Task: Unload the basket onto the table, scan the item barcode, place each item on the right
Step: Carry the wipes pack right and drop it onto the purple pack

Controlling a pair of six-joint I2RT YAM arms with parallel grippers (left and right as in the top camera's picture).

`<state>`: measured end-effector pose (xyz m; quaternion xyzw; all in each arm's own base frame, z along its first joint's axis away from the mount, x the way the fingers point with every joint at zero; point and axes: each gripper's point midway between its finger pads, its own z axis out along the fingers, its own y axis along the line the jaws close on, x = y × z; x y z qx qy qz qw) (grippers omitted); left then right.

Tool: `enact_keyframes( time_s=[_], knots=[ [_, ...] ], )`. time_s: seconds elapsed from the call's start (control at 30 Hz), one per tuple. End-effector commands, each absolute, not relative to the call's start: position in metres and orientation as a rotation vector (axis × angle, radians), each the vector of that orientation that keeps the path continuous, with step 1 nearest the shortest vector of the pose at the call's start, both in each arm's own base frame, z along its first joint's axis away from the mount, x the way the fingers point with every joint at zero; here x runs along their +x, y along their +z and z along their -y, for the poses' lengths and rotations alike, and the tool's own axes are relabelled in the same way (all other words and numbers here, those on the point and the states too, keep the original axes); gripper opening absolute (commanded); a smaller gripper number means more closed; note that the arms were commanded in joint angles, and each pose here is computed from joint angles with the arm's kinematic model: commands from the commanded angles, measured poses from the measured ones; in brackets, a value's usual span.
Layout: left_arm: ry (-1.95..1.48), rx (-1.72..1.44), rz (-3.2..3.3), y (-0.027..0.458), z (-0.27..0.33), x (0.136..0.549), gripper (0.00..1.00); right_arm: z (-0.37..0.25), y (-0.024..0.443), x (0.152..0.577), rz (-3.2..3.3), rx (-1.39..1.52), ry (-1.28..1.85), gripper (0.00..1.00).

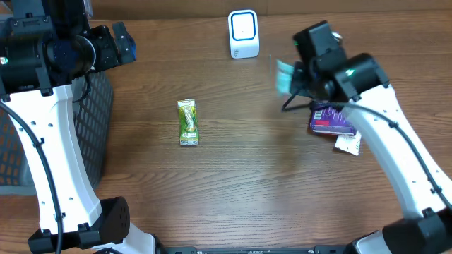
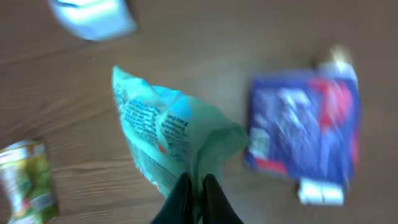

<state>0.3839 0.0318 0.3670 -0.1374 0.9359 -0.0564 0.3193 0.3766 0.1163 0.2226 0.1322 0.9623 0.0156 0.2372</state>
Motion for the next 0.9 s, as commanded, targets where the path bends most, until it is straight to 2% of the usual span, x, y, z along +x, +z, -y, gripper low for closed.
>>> enact_keyframes(
  time_s=[0.0,0.27,0.43,0.5,0.57,0.6,0.7,0.87],
  knots=[
    [-0.144,-0.332,-2.448,0.371,-0.031,0.386,1.0,-0.078,0.198,0.374,-2.659,0.688,0.035,0.04],
    [-0.144,-0.332,-2.448,0.371,-0.031,0.386,1.0,0.009,0.142,0.368,-2.642,1.006,-0.068,0.04],
    [-0.144,-0.332,-2.448,0.371,-0.031,0.386,0.99,0.035,0.11,0.363,-2.624,1.117,-0.042,0.04],
    [-0.144,-0.332,-2.448,0.371,-0.031,0.386,1.0,0.039,0.104,0.359,-2.63,1.14,-0.043,0.13],
    [-0.144,-0.332,-2.448,0.371,-0.031,0.386,1.0,0.042,0.103,0.358,-2.634,1.136,-0.048,0.33],
    [-0.144,-0.332,-2.448,0.371,-0.031,0.386,0.99,0.041,0.104,0.358,-2.638,1.12,-0.045,0.49],
    [-0.144,-0.332,-2.448,0.371,-0.031,0.386,0.99,0.038,0.108,0.362,-2.655,1.068,-0.023,0.75],
    [-0.144,-0.332,-2.448,0.371,-0.031,0.386,1.0,0.031,0.137,0.372,-2.626,1.042,0.058,1.0]
  ],
)
